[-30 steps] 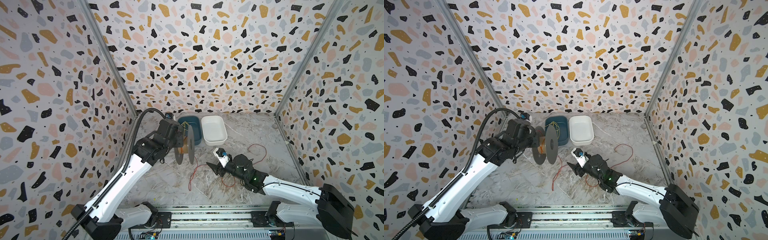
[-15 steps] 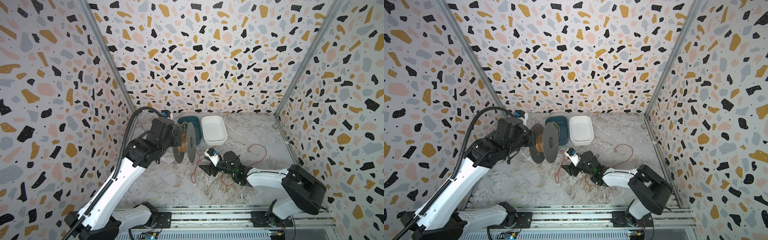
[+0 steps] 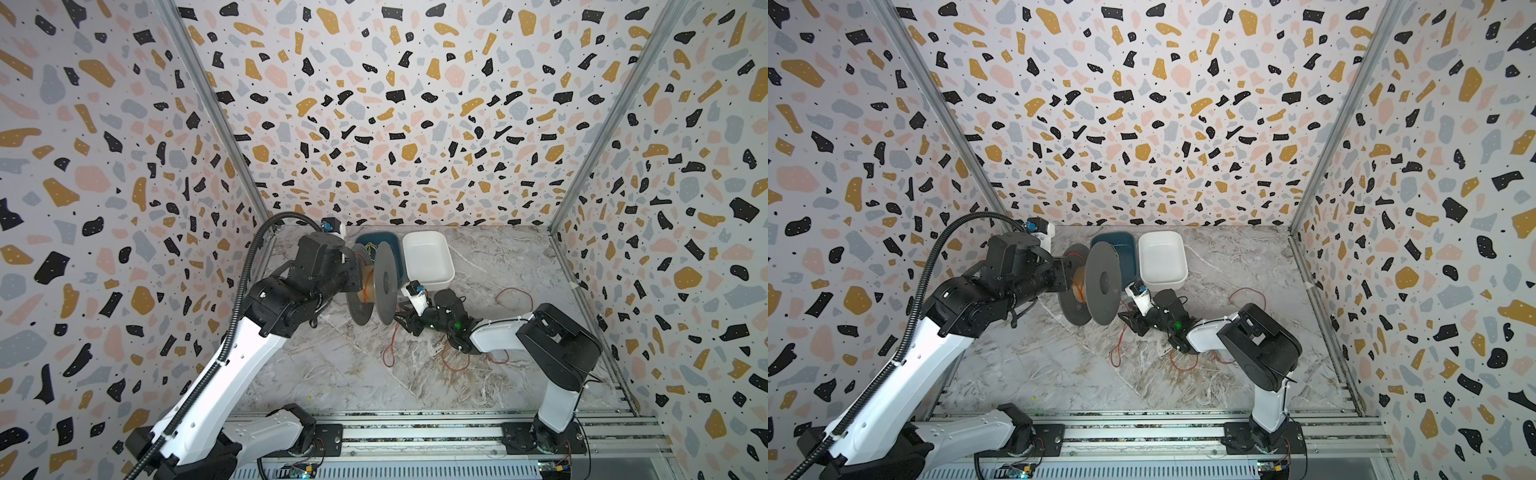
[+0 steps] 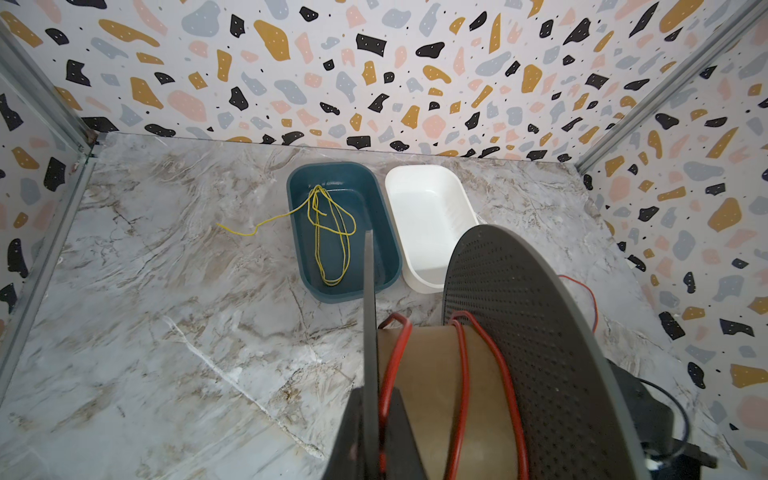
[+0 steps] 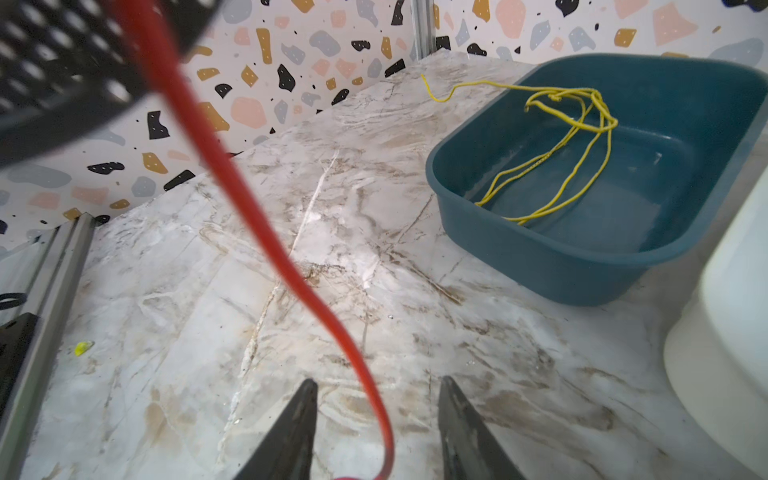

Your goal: Wrap the cables

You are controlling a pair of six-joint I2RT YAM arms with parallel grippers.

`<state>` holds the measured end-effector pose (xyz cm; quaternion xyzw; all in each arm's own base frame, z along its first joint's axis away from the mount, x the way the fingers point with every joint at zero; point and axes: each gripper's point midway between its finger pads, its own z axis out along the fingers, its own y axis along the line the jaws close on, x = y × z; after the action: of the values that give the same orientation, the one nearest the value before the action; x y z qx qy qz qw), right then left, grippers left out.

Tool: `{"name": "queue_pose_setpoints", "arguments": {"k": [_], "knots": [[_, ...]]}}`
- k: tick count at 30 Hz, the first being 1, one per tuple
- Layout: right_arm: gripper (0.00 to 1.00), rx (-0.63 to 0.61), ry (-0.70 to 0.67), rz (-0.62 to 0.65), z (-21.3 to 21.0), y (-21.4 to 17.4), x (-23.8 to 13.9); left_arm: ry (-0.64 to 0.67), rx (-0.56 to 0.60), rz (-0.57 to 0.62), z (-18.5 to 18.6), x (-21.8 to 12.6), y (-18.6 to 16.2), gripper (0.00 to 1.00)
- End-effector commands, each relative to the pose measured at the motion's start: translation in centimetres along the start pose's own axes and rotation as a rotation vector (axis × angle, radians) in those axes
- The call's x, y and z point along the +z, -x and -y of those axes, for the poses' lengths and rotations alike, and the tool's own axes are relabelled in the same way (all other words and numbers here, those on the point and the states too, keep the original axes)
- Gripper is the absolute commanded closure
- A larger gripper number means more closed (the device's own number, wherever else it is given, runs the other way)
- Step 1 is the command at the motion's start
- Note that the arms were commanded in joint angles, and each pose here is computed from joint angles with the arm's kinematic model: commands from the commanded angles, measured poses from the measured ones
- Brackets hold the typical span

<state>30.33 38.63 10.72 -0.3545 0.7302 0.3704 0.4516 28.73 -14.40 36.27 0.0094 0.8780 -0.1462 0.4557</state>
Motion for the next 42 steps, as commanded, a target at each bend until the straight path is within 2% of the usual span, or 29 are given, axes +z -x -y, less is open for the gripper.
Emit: {"name": "queue_pose_setpoints", "arguments": {"k": [1,6,9,15,24,35,42], "knots": [[0.65,0.014,0.036,0.066,-0.6,2.2,0.2,-0.093,-0.048,0.139,1.7,-2.5,3.7,1.00],[0.89,0.018,0.029,0.082,-1.2,2.5,-0.6,-0.057,-0.064,0.159,1.0,-2.3,3.9,1.00],[1.00,-0.030,0.014,0.070,-2.5,2.8,-1.2,-0.042,-0.092,0.179,0.7,-2.0,4.0,1.00],[1.00,-0.160,-0.025,0.062,-6.7,3.0,-2.8,0.009,-0.201,0.248,-0.7,-1.8,4.4,1.00],[1.00,-0.302,-0.142,0.080,-11.6,5.7,-4.2,0.154,-0.277,0.290,-3.6,-0.6,3.7,1.00],[1.00,-0.334,-0.450,0.086,-9.9,9.8,-6.7,0.287,-0.233,0.193,-5.3,2.5,0.5,1.00],[1.00,-0.323,-0.627,0.119,-7.9,11.7,-7.5,0.335,-0.155,0.098,-5.5,4.1,-1.0,1.00]]}}
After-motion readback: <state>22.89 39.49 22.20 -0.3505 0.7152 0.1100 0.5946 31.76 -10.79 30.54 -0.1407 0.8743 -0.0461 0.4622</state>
